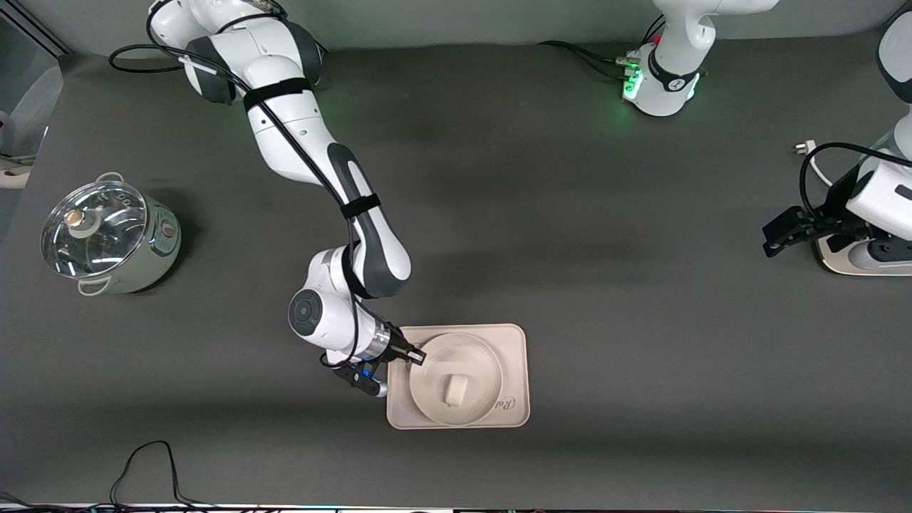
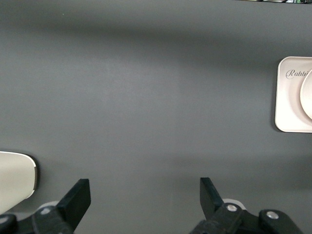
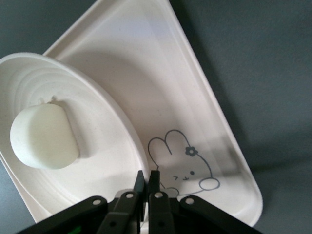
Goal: Place bun in plate and plate on tray
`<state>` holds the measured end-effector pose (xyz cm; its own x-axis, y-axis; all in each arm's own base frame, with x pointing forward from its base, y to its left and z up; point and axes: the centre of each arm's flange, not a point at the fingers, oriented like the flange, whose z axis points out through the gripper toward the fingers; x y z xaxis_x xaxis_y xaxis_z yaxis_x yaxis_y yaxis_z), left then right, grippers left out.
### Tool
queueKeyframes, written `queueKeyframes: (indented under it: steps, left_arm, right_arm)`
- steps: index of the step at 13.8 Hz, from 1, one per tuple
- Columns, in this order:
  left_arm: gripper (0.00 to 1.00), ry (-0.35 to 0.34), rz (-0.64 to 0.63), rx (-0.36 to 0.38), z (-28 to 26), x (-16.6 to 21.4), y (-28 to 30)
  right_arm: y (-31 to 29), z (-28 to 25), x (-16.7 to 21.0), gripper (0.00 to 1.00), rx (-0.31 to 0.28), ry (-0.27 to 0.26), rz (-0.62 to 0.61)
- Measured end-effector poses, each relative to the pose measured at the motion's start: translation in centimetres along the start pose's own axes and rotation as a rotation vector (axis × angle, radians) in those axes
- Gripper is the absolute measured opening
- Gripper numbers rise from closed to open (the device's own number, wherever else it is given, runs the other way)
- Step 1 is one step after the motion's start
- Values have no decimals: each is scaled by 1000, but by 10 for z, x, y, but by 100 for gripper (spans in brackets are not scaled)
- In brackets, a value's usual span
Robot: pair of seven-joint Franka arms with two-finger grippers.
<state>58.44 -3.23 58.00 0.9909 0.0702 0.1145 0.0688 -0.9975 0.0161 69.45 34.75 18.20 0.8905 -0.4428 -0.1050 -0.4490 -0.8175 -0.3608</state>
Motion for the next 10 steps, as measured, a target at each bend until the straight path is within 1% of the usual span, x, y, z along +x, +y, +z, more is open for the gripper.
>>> queueKeyframes:
  steps: [2, 3, 4, 6, 7, 9, 10]
  left_arm:
    - [100, -2, 1, 0, 1, 0, 0]
    - [100, -2, 3, 0, 1, 0, 0]
    - [100, -3, 5, 0, 1, 0, 1]
    - [100, -3, 10, 2, 1, -1, 2]
    - [100, -2, 12, 2, 1, -1, 3]
    - [100, -2, 14, 2, 1, -1, 4]
    - [100, -2, 15, 2, 1, -1, 4]
  right_arm:
    - [0, 0, 0, 29, 0, 1, 2]
    - [0, -1, 2, 41, 2, 5, 2]
    - [-2, -4, 3, 52, 2, 11, -3]
    - [-10, -18, 6, 71, -10, 38, -41]
    - [-16, -30, 6, 83, -27, 48, -69]
    - [-26, -66, 7, 100, -80, 45, -125]
    - [-30, -93, 9, 100, -125, 49, -171]
